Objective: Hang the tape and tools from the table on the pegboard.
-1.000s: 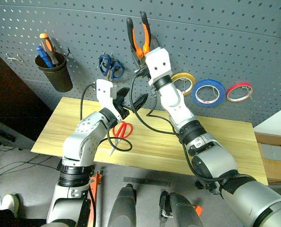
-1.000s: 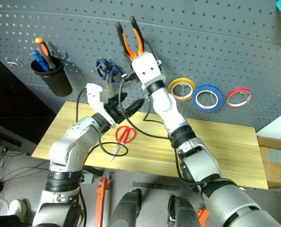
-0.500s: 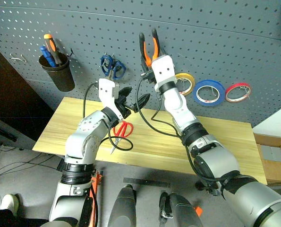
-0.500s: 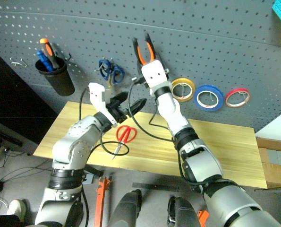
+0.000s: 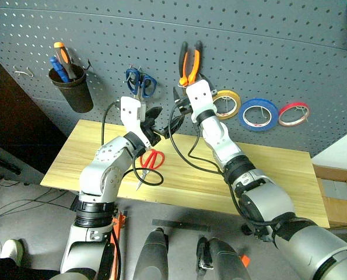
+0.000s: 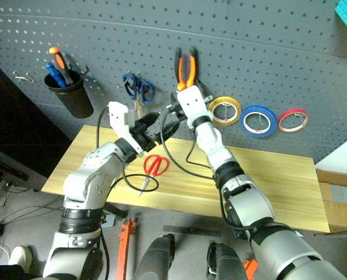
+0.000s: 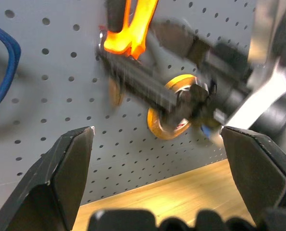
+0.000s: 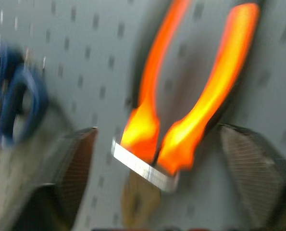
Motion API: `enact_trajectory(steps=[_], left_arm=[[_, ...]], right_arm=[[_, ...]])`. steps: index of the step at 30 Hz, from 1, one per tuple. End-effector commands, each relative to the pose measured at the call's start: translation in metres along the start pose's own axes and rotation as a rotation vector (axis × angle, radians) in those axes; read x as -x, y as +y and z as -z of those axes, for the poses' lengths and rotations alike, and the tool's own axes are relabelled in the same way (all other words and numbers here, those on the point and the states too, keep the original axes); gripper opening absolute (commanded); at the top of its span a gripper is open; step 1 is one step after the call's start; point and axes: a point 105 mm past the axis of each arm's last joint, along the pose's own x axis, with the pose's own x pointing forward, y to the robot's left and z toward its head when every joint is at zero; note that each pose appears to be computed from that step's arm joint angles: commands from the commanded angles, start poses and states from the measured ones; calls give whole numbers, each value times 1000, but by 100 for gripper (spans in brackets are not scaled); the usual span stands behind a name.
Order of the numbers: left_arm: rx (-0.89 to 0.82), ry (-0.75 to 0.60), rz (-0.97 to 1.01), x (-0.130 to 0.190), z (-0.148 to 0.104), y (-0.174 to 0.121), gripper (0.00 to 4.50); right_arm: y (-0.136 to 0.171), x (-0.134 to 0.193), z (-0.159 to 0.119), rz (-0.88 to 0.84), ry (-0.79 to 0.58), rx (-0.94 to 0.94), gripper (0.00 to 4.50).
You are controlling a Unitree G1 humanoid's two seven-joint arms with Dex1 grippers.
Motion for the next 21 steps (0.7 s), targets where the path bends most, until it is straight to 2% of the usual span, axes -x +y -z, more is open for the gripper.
enact_trajectory(steps=[1,4,7,10,13,17,21], left_arm=[[-23,-26,3,5,-9,-3,450],[-9,1,-11,11,-1,-2,450],[-7,70,-94,26,18,7,450],[-39,204,-216,51,49,22,450],[-56,334,-373,78,81,40,450],[-127,516,-468,97,127,52,450],[-203,601,-587,106,146,70,450]], right_arm=[[-12,2,-10,31,-41,-28,445],[-16,16,-5,-13,-32,-85,445],[-14,44,-13,-138,-37,-152,445],[7,84,-22,-378,-2,-250,445],[25,130,-20,-577,73,-270,445],[48,203,-2,-847,198,-332,445],[53,225,10,-921,232,-269,445]])
